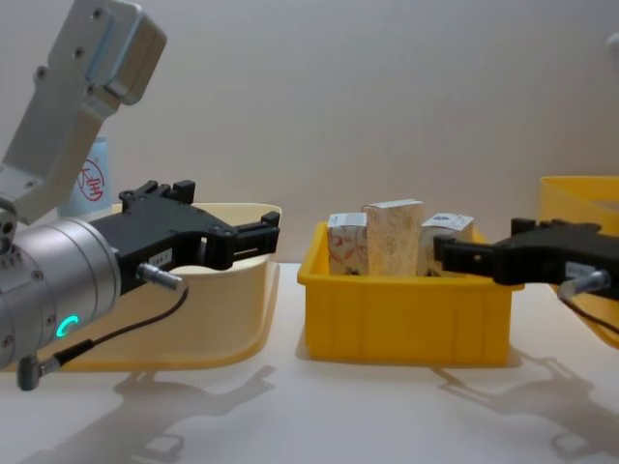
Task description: Bimanual collaborative sorting of washing and personal care products
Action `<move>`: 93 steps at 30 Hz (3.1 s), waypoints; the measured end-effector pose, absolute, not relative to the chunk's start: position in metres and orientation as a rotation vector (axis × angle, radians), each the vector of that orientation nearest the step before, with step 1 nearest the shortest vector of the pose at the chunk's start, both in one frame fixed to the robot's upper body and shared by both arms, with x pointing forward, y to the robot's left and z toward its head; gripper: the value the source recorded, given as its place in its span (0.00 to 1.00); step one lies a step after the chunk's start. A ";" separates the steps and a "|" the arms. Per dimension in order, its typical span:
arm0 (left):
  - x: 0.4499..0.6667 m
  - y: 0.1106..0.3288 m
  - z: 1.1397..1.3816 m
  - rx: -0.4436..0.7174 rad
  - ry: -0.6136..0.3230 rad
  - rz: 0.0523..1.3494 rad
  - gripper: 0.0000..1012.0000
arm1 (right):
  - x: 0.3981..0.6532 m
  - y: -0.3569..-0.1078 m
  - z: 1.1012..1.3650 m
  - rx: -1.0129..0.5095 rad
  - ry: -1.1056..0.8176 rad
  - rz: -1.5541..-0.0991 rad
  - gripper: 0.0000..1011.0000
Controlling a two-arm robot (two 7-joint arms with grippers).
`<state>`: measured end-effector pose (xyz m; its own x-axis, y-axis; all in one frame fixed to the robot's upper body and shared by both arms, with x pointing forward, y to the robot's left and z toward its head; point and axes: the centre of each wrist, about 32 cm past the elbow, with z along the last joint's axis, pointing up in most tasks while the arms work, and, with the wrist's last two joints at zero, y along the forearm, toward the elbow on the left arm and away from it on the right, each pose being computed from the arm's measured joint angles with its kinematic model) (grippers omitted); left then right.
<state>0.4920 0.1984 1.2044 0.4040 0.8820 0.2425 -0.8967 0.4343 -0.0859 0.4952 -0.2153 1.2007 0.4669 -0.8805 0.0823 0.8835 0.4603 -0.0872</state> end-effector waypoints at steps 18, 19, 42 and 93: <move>0.492 0.198 1.204 0.061 -0.268 1.124 0.99 | 0.509 -0.191 1.194 -0.112 0.013 -1.136 0.99; 0.492 0.198 1.204 0.061 -0.268 1.124 0.99 | 0.510 -0.191 1.194 -0.111 0.012 -1.138 0.99; 0.492 0.198 1.204 0.061 -0.268 1.124 0.99 | 0.531 -0.176 1.193 -0.105 0.013 -1.185 0.99; 0.492 0.198 1.204 0.061 -0.268 1.124 0.99 | 0.548 -0.155 1.196 -0.133 0.016 -1.313 0.81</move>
